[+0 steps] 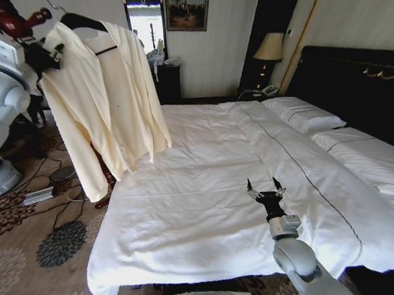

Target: Pick up the clothes from the bed and hang them on the clothes hanger.

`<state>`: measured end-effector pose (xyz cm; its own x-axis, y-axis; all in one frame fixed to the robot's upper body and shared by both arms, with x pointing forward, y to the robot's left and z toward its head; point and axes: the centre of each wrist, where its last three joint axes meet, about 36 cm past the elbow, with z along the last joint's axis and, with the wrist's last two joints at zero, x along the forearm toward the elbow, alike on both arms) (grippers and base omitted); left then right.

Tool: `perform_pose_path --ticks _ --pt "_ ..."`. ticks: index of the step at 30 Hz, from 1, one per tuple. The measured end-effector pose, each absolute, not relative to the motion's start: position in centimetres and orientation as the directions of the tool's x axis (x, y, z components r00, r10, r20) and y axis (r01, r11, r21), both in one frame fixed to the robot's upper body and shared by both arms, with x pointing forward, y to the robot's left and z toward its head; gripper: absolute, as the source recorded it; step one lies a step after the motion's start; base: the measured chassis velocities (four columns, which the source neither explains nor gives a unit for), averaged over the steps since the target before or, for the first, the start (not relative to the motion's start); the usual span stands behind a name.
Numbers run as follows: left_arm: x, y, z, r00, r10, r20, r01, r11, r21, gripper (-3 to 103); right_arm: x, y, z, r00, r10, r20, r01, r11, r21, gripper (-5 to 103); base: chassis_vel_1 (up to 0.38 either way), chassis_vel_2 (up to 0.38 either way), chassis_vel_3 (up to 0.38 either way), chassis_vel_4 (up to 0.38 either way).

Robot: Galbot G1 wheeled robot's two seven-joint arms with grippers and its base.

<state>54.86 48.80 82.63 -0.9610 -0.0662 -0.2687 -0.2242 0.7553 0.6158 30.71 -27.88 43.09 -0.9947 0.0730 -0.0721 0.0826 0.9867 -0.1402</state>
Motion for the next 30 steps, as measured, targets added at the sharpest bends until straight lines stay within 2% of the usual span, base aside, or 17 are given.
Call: perform_pose_path --ticks 8,19,30 --pt "55.2 51.3 82.3 -0.955 -0.133 -0.264 -0.270 0.753 0.600 20 30.8 -27.6 43.0 -0.995 0.068 -0.073 0.077 0.988 -0.134 100 0.000 0.000 0.000 0.000" --pt "57.4 50.4 81.6 -0.967 -0.116 -0.228 -0.235 0.758 0.609 20 30.1 -27.5 43.1 -0.994 0.078 -0.074 0.088 0.987 -0.132 100 0.000 0.000 0.000 0.000" --pt "56.9 49.8 80.9 -0.974 -0.110 -0.199 -0.210 0.774 0.598 20 30.4 -27.5 43.4 -0.993 0.078 -0.084 0.088 0.988 -0.130 100 0.000 0.000 0.000 0.000"
